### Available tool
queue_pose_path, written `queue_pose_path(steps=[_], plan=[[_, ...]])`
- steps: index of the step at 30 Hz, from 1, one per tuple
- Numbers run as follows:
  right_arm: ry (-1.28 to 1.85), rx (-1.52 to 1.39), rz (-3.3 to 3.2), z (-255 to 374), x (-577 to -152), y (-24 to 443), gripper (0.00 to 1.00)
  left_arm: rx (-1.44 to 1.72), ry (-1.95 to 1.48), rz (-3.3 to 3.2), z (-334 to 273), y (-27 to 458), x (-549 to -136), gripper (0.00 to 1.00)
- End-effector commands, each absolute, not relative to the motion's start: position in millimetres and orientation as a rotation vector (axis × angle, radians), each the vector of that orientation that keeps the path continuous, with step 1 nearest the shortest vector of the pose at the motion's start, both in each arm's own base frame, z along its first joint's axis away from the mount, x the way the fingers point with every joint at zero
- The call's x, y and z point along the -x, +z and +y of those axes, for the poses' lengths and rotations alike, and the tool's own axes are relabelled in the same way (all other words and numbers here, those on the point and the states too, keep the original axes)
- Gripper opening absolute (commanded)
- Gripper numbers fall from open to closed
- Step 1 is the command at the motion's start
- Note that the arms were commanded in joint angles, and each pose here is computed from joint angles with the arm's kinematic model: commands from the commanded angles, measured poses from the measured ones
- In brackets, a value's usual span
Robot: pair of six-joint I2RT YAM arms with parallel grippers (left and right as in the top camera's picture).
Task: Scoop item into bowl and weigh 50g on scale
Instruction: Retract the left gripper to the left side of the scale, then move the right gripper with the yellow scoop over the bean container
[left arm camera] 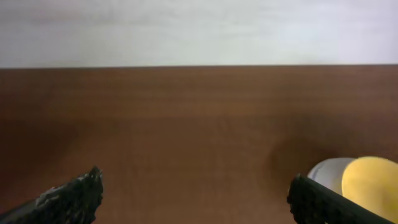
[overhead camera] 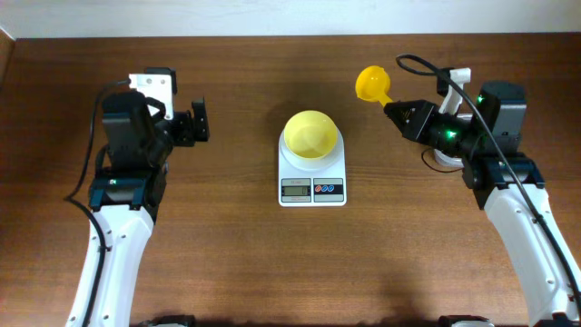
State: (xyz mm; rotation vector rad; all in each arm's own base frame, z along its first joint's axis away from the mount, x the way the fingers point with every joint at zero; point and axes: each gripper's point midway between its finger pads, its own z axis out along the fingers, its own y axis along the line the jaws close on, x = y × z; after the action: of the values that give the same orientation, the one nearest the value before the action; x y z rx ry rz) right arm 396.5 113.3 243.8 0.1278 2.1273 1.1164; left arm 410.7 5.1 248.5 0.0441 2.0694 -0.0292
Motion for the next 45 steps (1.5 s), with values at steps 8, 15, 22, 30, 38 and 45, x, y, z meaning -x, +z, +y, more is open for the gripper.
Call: queue_pose_path(steps=[8, 15, 22, 30, 38, 45], plan=[[0.883, -0.136, 2.117, 90, -410, 239, 0.04, -0.233, -0.130, 2.103, -20, 244, -398, 0.99], [0.873, -0.126, 2.116, 89, -411, 239, 0.04, -0.787, -0.323, 2.037, -75, 246, -359, 0.99], [0.874, -0.127, 2.117, 89, -411, 239, 0.04, -0.953, -0.296, 2.020, -85, 294, -333, 0.99], [0.874, -0.127, 2.116, 89, -411, 239, 0.04, -1.125, -0.303, 2.012, -97, 280, -314, 0.99], [0.875, -0.127, 2.117, 89, -411, 239, 0.04, -1.398, -0.243, 1.906, -112, 269, -297, 0.99], [0.878, -0.127, 2.120, 90, -410, 238, 0.04, -1.299, -0.278, 1.960, -112, 272, -301, 0.99]])
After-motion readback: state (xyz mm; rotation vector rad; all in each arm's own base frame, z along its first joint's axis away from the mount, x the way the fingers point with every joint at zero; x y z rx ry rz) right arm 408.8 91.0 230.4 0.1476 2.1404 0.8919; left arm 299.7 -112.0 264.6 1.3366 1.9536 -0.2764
